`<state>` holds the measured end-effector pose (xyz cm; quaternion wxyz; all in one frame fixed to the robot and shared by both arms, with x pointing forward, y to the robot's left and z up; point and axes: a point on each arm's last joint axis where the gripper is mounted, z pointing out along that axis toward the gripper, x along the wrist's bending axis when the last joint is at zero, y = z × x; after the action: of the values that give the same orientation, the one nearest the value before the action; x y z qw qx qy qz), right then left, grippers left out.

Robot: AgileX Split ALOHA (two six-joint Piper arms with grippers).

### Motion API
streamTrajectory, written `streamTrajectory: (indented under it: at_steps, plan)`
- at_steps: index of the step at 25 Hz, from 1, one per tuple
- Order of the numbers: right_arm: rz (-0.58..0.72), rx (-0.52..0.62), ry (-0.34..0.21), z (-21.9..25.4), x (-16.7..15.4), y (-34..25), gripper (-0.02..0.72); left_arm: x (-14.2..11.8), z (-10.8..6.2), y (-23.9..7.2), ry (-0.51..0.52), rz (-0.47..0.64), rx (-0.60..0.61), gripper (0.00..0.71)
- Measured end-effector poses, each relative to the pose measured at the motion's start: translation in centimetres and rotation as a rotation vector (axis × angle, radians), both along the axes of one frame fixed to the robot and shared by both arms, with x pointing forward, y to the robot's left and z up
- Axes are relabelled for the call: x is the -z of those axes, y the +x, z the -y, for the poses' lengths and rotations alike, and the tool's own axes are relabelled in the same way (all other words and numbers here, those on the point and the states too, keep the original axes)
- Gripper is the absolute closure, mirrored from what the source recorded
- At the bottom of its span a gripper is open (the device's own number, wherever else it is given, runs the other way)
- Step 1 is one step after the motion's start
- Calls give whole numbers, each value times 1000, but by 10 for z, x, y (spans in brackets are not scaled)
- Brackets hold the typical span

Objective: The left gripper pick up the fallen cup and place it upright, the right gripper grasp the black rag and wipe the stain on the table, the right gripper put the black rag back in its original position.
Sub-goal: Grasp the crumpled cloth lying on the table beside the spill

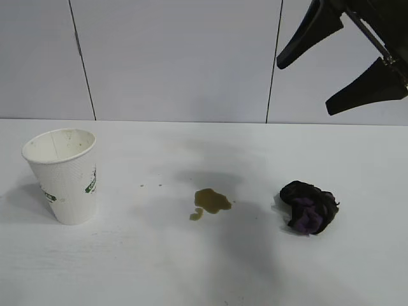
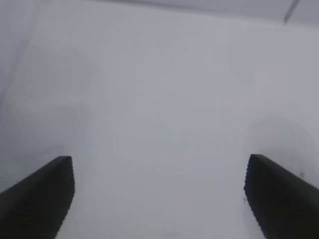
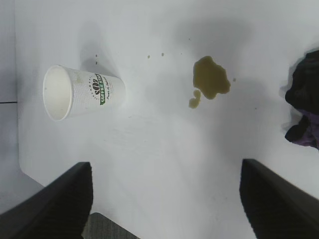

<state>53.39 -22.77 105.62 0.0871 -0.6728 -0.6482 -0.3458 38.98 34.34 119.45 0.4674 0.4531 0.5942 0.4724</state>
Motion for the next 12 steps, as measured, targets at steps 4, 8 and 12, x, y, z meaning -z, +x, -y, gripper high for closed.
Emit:
streamTrajectory:
  at_steps: [4,8,12]
  plan:
    - [2,-7,-21,1,1,0,146,-35,42,-63,84,118,121,47]
    - [3,-15,-44,3,2,-1,146,-48,78,-119,143,218,247,47]
    - [5,-19,-52,3,3,-1,146,-35,103,-172,253,220,376,47]
